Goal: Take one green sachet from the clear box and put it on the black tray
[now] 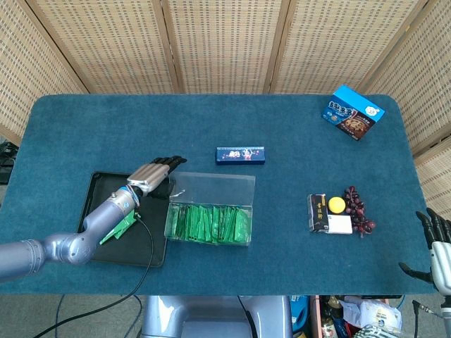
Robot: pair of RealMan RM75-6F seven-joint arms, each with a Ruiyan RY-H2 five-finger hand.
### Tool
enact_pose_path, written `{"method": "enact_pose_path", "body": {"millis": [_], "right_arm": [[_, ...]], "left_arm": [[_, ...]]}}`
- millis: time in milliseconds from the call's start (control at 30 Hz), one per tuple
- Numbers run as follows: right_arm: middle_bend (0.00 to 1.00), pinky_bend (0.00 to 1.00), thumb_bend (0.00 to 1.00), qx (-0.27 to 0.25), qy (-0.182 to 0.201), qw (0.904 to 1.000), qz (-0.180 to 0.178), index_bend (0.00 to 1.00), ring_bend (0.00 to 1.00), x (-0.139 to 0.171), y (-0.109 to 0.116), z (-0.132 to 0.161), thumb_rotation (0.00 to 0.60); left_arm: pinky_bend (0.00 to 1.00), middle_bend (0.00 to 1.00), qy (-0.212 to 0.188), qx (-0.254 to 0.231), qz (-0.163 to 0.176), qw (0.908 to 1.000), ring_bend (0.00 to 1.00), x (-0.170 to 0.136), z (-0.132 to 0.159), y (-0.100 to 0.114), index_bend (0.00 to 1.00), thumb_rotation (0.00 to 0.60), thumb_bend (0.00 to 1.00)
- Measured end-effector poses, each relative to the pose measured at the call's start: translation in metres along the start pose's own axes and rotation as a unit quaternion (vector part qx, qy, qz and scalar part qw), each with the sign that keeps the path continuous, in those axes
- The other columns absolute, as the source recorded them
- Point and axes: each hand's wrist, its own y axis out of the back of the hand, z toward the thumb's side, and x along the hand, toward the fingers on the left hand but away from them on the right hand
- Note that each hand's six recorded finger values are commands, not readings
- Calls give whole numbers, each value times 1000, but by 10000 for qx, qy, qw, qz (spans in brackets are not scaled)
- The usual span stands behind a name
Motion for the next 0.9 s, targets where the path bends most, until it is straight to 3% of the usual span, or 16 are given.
{"method": "enact_pose_path", "body": {"millis": [267,400,500,600,900], "right_arm": [[0,0,0,5,0,10000,26,0,0,0,-1,0,600],[0,0,0,7,2,10000,34,0,0,-1,-2,1,600],[0,0,0,12,1,10000,39,0,0,-1,-2,1,600],[0,0,0,20,-6,10000,41,0,0,-1,-2,0,600],[0,0,0,11,-39,10000,1,0,0,-1,1,0,600]], "left_arm": [[0,0,81,-82,221,9997,0,-4,-9,19,0,600,675],[0,0,-32,-33,368,9993,0,-8,-6,25,15,600,558],[0,0,-235,136,529,9982,0,-12,1,29,165,600,458],[0,0,-465,342,597,9965,0,-18,9,28,307,600,447],[0,0,-1344,845,617,9854,0,-31,44,11,422,600,457]]}}
